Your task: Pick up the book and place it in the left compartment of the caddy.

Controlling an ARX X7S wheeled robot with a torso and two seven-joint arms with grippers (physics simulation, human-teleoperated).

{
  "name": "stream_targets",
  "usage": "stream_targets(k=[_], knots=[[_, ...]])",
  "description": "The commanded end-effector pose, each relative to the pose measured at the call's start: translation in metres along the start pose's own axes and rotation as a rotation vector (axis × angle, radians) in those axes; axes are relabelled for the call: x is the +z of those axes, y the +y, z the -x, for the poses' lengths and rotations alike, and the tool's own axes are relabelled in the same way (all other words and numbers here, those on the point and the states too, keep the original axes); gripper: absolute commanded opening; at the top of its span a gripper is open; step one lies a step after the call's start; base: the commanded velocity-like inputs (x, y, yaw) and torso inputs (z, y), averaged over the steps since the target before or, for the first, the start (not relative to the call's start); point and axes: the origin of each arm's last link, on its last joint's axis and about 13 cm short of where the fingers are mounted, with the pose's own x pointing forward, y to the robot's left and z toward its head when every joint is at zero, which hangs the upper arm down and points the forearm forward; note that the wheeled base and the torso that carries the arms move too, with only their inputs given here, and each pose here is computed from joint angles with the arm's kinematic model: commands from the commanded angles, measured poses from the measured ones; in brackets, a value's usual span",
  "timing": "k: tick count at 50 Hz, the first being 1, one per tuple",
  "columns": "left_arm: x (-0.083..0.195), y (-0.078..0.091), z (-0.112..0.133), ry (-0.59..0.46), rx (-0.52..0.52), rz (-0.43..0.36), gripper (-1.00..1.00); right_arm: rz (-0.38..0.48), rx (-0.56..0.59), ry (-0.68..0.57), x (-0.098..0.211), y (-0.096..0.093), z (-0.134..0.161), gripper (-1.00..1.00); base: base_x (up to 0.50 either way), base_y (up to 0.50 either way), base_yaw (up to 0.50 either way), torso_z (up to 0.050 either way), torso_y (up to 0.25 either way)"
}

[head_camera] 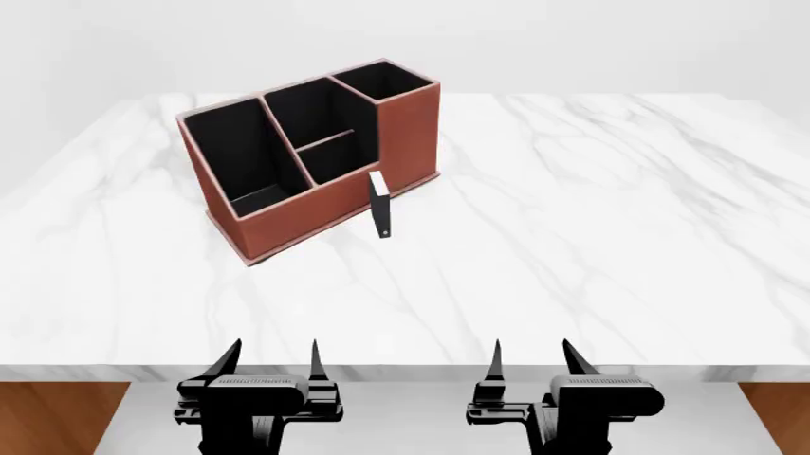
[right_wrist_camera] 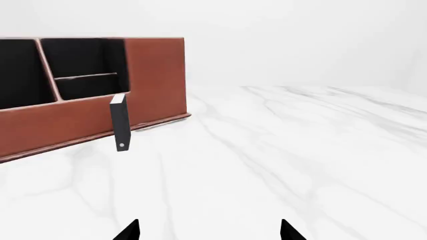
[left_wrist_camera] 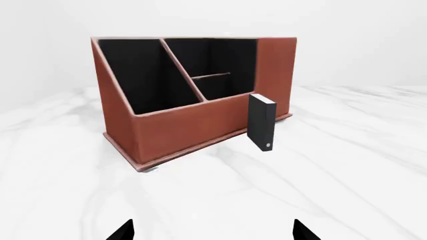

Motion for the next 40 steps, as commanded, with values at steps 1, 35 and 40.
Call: stream_targets(k=[1, 35, 40], knots=[[-0.0009, -0.0001, 0.0001, -0.001, 0.006, -0.004, 1.00, -0.006, 0.002, 0.007, 0.0004, 0.0007, 0.0001, 1.00, 0.00, 0.00, 0.00, 0.000, 0.000], [-0.0020, -0.0002, 0.0000, -0.008, 0.008, -0.014, 1.00, 0.035, 0.002, 0.036, -0.0053, 0.0037, 0.0004, 1.00, 0.00, 0.27, 0.00, 0.000, 0.000], [-0.0021, -0.0001, 0.0001, -0.009, 0.011, -0.012, 1.00, 0.037, 0.004, 0.039, -0.0064, 0.0042, 0.0009, 1.00, 0.00, 0.50, 0.00, 0.000, 0.000]])
